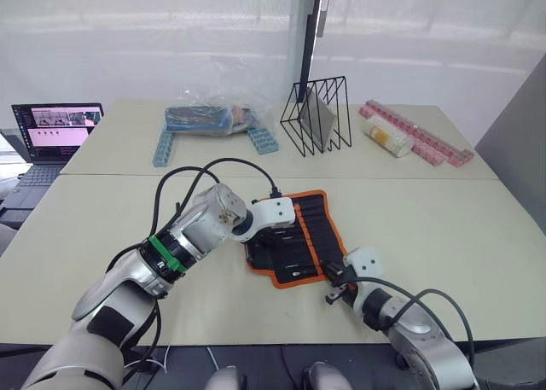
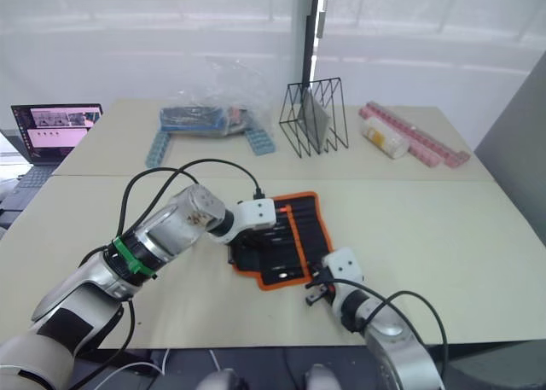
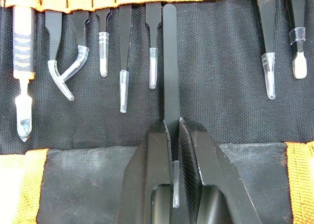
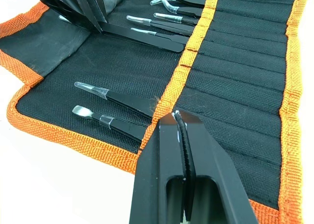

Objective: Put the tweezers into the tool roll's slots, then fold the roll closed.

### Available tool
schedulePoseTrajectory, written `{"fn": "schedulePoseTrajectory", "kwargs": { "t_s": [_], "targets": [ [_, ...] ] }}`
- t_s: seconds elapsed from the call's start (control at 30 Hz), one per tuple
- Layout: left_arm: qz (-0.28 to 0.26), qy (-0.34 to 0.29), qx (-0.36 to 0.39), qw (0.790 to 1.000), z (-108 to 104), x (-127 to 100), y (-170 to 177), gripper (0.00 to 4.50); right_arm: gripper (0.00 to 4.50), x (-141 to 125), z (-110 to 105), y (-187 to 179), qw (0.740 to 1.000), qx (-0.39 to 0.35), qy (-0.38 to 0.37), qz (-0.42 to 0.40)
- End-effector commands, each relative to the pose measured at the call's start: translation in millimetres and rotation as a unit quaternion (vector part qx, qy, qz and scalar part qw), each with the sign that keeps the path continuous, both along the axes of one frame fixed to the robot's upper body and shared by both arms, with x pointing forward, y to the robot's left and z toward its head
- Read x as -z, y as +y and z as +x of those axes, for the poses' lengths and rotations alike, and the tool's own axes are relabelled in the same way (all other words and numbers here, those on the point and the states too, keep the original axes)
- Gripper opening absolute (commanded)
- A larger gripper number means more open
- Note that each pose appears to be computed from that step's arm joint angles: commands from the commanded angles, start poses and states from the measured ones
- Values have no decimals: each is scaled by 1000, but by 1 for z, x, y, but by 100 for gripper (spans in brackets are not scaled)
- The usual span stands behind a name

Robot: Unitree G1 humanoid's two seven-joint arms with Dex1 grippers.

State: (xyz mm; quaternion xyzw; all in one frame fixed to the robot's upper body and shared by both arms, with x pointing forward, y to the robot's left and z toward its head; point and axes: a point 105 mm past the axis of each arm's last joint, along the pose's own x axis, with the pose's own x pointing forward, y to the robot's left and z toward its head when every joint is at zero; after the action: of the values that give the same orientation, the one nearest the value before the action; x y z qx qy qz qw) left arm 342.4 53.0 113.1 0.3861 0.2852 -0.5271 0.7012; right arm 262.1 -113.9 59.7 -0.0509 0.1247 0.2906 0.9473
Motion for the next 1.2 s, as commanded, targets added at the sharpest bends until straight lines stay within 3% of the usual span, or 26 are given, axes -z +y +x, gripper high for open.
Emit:
{"fn": "schedulePoseTrajectory", "kwargs": {
  "t_s": [0.03, 0.67, 1.2],
  "targets": [
    [-3, -23, 23, 999, 1, -15, -9, 1, 0, 24, -9, 7, 999, -12, 51, -3],
    [45, 26, 20, 998, 0, -24, -13, 1, 0, 27, -10, 14, 999, -15, 49, 2],
    [97, 36, 0, 995, 4, -21, 6, 1, 0, 28, -9, 18, 999, -11, 46, 7]
  ]
}}
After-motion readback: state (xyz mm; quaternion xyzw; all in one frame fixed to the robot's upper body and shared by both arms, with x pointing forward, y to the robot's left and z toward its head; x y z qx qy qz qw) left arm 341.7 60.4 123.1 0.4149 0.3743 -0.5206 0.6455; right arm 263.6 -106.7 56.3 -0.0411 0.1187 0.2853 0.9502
